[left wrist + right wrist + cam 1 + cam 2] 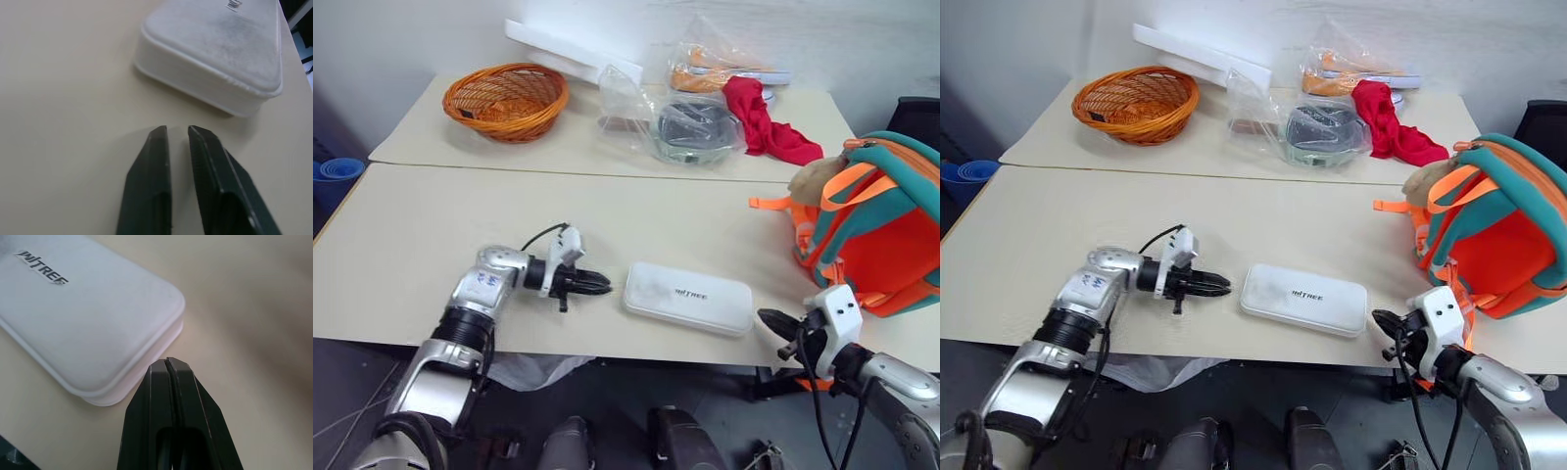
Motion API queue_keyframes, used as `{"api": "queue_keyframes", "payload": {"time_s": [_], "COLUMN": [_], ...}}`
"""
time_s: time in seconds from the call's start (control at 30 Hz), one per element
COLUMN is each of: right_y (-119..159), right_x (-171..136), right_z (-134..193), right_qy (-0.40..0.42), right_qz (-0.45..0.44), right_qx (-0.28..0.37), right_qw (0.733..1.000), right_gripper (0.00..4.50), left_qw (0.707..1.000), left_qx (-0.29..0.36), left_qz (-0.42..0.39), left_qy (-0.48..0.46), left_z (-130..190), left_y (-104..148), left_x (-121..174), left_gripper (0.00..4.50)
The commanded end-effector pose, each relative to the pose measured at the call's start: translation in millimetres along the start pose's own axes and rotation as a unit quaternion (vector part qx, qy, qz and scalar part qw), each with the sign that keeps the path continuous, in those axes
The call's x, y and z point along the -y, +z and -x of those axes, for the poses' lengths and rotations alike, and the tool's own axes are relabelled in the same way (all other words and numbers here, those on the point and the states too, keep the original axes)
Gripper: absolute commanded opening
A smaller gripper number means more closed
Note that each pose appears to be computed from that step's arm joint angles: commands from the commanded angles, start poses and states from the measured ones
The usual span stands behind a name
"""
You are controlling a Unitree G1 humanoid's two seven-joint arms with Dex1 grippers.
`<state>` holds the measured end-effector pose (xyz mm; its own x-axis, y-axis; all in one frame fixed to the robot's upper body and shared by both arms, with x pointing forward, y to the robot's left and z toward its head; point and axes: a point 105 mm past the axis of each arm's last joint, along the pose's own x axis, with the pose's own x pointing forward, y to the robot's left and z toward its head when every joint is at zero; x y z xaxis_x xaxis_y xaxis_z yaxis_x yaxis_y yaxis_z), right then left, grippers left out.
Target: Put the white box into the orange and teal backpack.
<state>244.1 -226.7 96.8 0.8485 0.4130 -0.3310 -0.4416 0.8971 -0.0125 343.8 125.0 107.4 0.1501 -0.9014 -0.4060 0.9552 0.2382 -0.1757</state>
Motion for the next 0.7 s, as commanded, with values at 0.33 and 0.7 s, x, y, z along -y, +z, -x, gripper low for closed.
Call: {"api": "queue_keyframes", "payload": {"time_s": [0.33, 0.7], "right_y": [2, 7], "right_x": [7, -6], "right_z": [1, -22], "right_qy": [-0.014, 0.012], "right_qz": [0.015, 0.022], "right_qx": [0.019, 0.04], "right_qw": [1.0, 0.999], "right_gripper": [0.0, 0.0], "left_qw": [0.974, 0.965], "left_qx": [0.003, -0.068], "left_qz": [0.217, 0.219], "left_qy": [-0.066, -0.124], "left_z": [5, -60], "left_y": [7, 12], "left_x": [0, 25], "left_gripper": [4.42, 4.42]}}
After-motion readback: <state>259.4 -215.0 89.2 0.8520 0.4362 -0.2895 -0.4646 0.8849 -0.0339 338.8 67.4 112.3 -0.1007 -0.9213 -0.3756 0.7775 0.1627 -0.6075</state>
